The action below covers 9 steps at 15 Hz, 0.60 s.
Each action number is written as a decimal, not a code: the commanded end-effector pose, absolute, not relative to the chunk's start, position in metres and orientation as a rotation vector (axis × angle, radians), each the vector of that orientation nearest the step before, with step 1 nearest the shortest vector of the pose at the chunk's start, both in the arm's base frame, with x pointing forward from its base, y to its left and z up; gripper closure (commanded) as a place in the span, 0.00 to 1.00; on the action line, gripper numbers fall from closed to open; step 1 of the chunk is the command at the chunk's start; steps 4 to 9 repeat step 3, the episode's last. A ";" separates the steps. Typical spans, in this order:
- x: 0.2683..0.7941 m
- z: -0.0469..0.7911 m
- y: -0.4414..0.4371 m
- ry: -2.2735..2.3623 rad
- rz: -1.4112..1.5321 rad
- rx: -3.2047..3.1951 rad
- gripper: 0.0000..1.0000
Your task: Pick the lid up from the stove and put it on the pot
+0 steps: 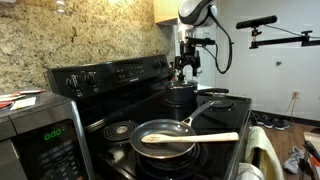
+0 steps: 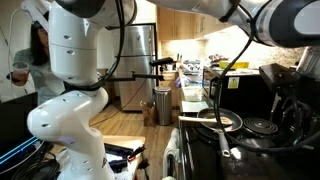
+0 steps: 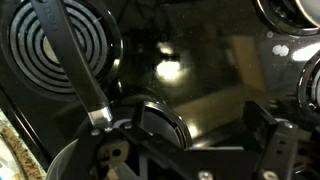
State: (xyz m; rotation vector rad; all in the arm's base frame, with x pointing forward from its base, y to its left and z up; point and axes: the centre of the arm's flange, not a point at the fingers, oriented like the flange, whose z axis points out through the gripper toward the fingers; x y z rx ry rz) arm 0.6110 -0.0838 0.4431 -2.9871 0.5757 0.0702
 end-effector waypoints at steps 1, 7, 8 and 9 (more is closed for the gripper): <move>0.605 0.441 -0.082 0.576 0.062 -2.987 0.00; 0.596 0.440 -0.079 0.576 0.053 -2.985 0.00; 0.596 0.440 -0.079 0.576 0.053 -2.985 0.00; 0.596 0.440 -0.079 0.576 0.053 -2.985 0.00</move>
